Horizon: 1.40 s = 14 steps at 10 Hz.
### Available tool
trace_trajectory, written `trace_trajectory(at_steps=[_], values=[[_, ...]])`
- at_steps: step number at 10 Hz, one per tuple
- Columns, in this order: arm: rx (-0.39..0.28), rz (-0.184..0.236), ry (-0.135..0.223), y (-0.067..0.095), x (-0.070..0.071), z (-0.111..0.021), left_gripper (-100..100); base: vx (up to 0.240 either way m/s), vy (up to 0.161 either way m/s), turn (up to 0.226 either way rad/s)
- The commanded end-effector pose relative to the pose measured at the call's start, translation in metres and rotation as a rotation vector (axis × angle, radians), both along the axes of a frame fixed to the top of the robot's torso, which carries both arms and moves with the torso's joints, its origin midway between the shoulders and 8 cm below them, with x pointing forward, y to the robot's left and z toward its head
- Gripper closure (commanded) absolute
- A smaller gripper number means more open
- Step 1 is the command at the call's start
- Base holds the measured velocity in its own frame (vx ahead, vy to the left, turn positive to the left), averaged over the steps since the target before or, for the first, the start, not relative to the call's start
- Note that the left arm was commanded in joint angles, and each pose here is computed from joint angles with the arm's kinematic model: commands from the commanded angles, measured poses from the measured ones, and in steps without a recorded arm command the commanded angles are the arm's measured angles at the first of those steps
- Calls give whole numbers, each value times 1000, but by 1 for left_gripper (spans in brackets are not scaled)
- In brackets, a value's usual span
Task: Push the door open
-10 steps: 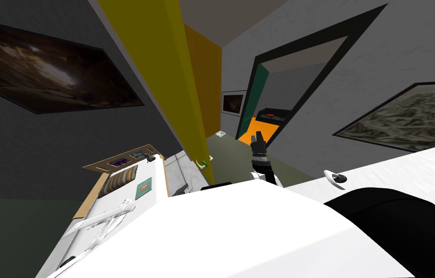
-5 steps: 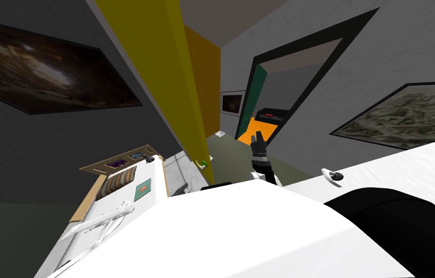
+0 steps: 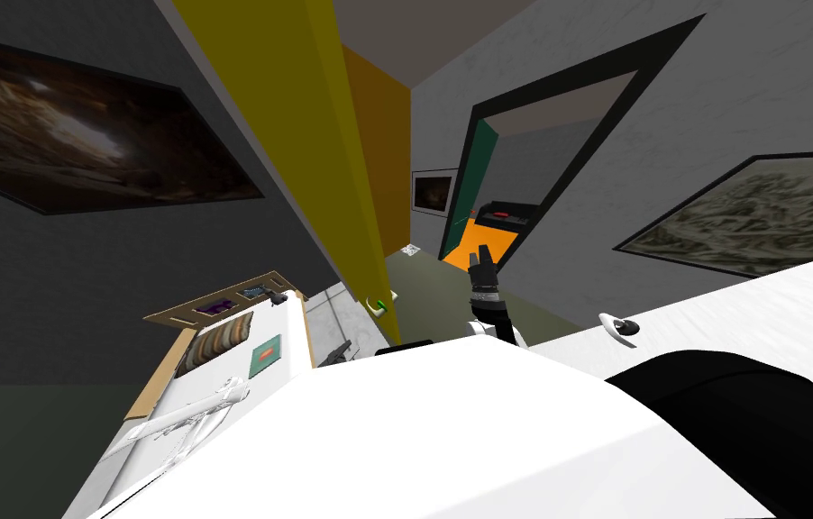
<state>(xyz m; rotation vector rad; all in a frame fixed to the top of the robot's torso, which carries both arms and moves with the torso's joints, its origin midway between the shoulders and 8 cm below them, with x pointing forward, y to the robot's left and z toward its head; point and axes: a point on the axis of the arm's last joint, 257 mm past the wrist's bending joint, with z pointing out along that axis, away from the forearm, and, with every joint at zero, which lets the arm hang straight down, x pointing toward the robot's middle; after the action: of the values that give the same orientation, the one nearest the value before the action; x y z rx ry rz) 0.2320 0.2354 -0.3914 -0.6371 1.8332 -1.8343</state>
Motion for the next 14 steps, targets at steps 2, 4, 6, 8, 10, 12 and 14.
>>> trace_trajectory(at_steps=[2, 4, 6, 8, 10, 12, 14], values=[[0, 0, 0, 0, 0, 0, -100, -1, -1, 9], [0, 0, 0, 0, 0, 0, -100, -6, 2, 17], [0, 28, 1, 5, 9, 0, -100, 1, 20, -77], [0, 28, 1, 5, 9, 0, -100, -3, 7, -15], [0, 28, 1, 5, 9, 0, -100, -6, 4, 13], [0, 28, 1, 5, 9, 0, -100, 1, -2, 6], [0, 28, 1, 5, 9, 0, -100, 4, 0, -16]])
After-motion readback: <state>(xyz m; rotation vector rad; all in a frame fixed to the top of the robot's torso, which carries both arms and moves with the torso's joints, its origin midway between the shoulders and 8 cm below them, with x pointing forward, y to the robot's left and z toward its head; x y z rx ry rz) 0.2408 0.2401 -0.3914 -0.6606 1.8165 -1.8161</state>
